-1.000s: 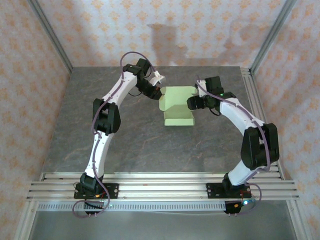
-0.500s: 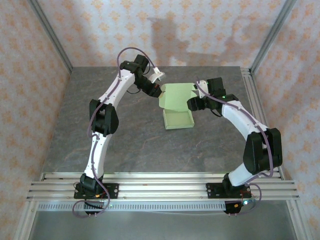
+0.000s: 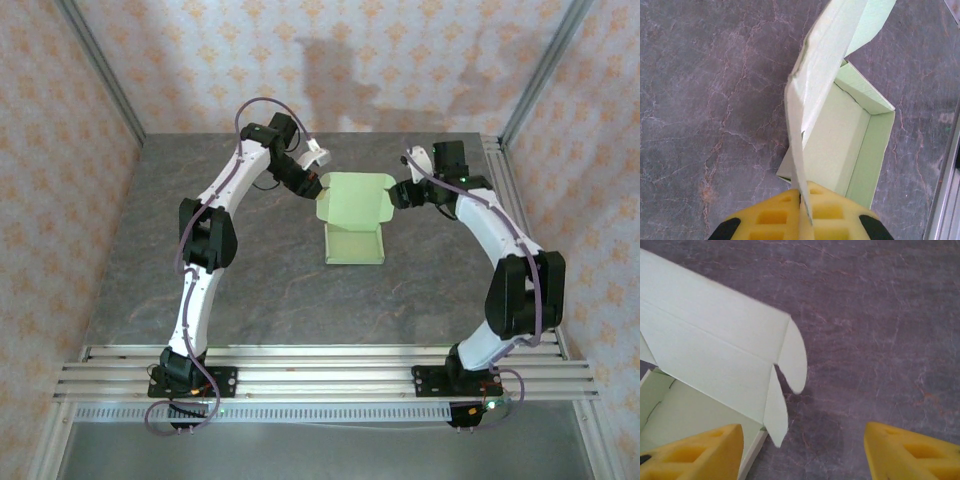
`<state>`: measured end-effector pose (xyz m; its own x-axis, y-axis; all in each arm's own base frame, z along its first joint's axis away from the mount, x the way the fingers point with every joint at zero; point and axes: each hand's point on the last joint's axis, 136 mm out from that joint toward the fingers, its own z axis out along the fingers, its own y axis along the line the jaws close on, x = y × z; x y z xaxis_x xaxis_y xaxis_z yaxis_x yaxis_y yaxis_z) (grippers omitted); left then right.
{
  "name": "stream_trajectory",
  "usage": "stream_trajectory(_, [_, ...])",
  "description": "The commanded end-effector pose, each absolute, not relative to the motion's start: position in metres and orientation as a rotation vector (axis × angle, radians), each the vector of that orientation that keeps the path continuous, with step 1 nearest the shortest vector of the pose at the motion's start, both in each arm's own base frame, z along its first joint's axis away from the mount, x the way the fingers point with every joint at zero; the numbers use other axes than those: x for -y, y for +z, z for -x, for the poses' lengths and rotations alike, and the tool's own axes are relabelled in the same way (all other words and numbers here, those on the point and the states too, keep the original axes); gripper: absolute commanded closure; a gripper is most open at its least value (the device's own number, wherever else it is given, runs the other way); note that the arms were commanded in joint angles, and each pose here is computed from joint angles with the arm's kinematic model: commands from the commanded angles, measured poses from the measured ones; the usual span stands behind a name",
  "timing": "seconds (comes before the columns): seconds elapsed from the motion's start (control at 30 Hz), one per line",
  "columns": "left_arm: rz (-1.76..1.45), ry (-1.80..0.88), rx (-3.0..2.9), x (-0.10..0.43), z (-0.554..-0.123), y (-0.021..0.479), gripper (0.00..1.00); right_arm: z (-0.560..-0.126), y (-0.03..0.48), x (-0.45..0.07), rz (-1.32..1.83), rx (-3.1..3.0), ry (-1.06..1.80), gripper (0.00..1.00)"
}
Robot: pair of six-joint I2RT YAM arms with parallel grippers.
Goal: Fold the paper box
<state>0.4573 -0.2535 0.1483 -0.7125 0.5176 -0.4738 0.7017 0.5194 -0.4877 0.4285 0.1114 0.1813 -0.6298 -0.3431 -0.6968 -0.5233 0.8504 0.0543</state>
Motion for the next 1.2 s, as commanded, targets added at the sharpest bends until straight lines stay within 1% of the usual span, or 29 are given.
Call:
stream_trajectory(0.0, [-1.059,-1.013,-2.466,0.255,-0.451,0.16,1.0,-0.417,0.175,-0.128,0.828,-2.323,0.43,0.38])
stream_trajectory(0.13, [-1.069,-1.007,-2.466,0.254,-0.45,0.159,1.0,-0.424,0.164,-0.129,0.887,-2.388,0.444,0.41])
stream_trajectory(0.23, [-1.069,-1.005,-2.47,0.253,-0.451,0.158,1.0,-0.43,0.157,-0.13,0.904,-2.422,0.466,0.48])
stream_trajectory(0.43, [-1.062,-1.005,-2.467,0.254,-0.452,0.158,1.0,-0.424,0.145,-0.136,0.941,-2.46,0.546,0.61])
stream_trajectory(0.5, [-1.058,-1.005,-2.471,0.254,-0.452,0.158,1.0,-0.422,0.141,-0.137,0.944,-2.475,0.56,0.68])
stream_trajectory(0.63, [-1.059,-1.001,-2.472,0.254,-0.453,0.157,1.0,-0.42,0.139,-0.139,0.948,-2.483,0.591,0.76])
stream_trajectory(0.8, [-1.058,-1.005,-2.471,0.254,-0.452,0.158,1.0,-0.42,0.143,-0.14,0.949,-2.477,0.601,0.98])
stream_trajectory(0.87, [-1.06,-1.004,-2.471,0.254,-0.452,0.158,1.0,-0.42,0.145,-0.141,0.948,-2.477,0.605,0.98])
stream_trajectory(0.9, [-1.06,-1.004,-2.472,0.254,-0.452,0.159,1.0,-0.419,0.146,-0.141,0.945,-2.477,0.605,0.94])
stream_trajectory(0.97, [-1.061,-1.005,-2.47,0.254,-0.452,0.159,1.0,-0.42,0.149,-0.14,0.932,-2.468,0.59,0.81])
stream_trajectory(1.03, [-1.06,-1.005,-2.47,0.254,-0.452,0.159,1.0,-0.421,0.151,-0.139,0.923,-2.46,0.579,0.8])
stream_trajectory(1.07, [-1.061,-1.005,-2.469,0.254,-0.452,0.159,1.0,-0.421,0.152,-0.139,0.92,-2.458,0.576,0.82])
stream_trajectory(1.1, [-1.062,-1.007,-2.47,0.254,-0.452,0.159,1.0,-0.421,0.153,-0.14,0.921,-2.454,0.585,0.92])
stream_trajectory(1.13, [-1.061,-1.007,-2.467,0.254,-0.452,0.16,1.0,-0.419,0.153,-0.141,0.927,-2.457,0.597,1.0])
stream_trajectory(1.17, [-1.059,-1.009,-2.47,0.254,-0.451,0.16,1.0,-0.418,0.153,-0.142,0.93,-2.461,0.607,1.0])
